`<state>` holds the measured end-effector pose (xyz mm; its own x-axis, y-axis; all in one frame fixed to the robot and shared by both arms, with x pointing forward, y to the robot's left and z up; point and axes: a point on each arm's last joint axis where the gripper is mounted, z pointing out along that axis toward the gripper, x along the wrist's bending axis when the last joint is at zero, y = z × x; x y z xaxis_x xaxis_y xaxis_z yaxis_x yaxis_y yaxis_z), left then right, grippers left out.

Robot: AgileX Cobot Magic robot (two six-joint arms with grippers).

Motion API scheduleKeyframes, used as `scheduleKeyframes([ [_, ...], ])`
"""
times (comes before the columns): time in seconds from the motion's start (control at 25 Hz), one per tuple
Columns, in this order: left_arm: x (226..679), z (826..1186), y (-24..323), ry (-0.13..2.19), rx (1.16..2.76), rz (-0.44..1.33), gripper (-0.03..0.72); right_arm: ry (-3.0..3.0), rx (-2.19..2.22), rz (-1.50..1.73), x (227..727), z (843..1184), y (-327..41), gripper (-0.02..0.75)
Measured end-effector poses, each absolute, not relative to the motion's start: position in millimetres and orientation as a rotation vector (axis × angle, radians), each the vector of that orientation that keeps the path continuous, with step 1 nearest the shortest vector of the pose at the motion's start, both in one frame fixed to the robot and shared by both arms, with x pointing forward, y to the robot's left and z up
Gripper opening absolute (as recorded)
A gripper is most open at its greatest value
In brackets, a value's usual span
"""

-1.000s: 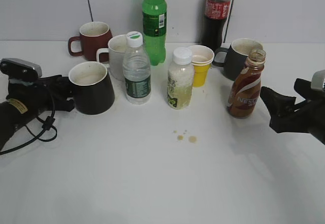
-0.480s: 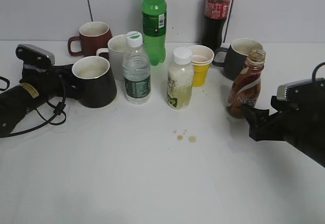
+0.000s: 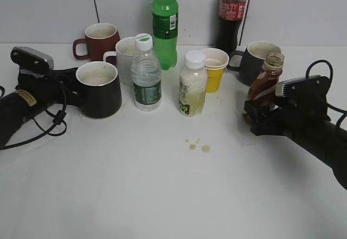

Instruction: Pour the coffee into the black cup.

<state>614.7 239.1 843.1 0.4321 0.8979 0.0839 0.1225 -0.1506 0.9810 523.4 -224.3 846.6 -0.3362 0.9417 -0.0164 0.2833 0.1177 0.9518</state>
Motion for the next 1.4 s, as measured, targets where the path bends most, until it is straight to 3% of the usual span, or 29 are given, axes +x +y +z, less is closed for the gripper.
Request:
scheduleKeyframes([
  [0.4,576.7,880.7,234.0,0.880,1.575,0.878,0.041,1.721,1.182,1.254,551.1,826.3,-217.1,0.569],
  [0.48,568.2,883.2,228.5,0.865,1.585,0.859,0.041,1.719,1.178,1.259,552.4,826.7,-216.7,0.505],
  [0.8,543.0,881.8,190.6,0.743,1.654,0.712,0.041,1.757,1.134,1.270,551.0,829.0,-213.6,0.504],
  [0.92,536.4,882.0,174.8,0.694,1.665,0.660,0.040,1.844,1.016,1.271,546.5,835.5,-208.0,0.504],
  [1.2,524.0,882.5,147.7,0.603,1.688,0.589,0.040,1.848,0.567,1.247,541.8,897.9,-182.6,0.504],
  [1.4,522.8,887.8,129.6,0.528,1.680,0.564,0.040,1.877,0.330,1.155,534.8,912.0,-160.4,0.504],
])
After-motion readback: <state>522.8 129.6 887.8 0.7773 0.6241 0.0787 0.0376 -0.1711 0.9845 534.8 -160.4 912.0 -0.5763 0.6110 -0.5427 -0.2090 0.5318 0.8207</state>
